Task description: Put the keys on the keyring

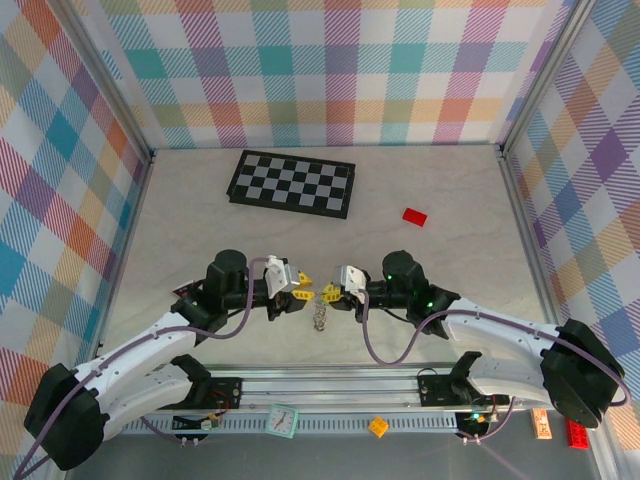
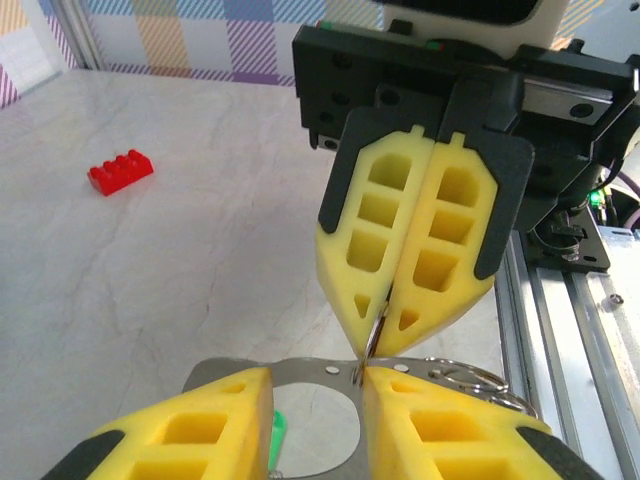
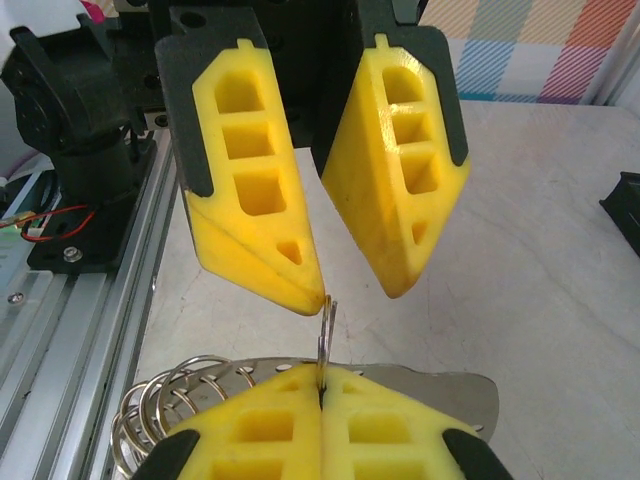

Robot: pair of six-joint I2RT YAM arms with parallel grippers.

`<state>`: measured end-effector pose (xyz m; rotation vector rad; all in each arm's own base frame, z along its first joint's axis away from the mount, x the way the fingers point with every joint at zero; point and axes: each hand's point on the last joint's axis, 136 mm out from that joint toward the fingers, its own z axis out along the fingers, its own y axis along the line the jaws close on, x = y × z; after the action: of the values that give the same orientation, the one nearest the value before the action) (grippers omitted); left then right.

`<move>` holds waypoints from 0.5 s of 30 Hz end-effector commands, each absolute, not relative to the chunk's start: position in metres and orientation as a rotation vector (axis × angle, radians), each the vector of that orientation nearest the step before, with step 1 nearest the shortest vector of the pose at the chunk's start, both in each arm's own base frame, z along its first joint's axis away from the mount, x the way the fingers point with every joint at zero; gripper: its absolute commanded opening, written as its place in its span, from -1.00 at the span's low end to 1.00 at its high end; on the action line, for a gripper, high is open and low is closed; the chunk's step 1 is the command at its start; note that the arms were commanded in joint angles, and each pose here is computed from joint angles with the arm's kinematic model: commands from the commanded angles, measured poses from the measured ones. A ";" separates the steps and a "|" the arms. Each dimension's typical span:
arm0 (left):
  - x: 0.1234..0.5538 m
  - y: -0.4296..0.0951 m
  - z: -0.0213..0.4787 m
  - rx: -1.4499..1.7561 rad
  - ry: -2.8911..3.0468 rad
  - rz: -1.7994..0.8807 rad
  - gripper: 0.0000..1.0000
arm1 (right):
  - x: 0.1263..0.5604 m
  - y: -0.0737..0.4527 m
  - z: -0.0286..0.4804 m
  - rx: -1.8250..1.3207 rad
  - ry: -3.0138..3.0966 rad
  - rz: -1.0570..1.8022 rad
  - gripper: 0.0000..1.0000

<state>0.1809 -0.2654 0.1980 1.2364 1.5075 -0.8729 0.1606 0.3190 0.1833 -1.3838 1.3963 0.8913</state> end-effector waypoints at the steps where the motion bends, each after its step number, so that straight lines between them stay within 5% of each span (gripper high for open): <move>1: 0.171 -0.272 0.214 1.285 1.369 -0.885 -0.44 | 0.154 0.320 0.199 -1.375 1.328 0.942 -1.00; 15: 0.165 -0.283 0.197 1.366 1.410 -0.931 -0.69 | 0.154 0.324 0.199 -1.379 1.334 0.966 -1.00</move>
<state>0.1699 -0.2762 0.1836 1.3316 1.4842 -0.9127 0.1563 0.3197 0.1842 -1.3856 1.3998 0.9290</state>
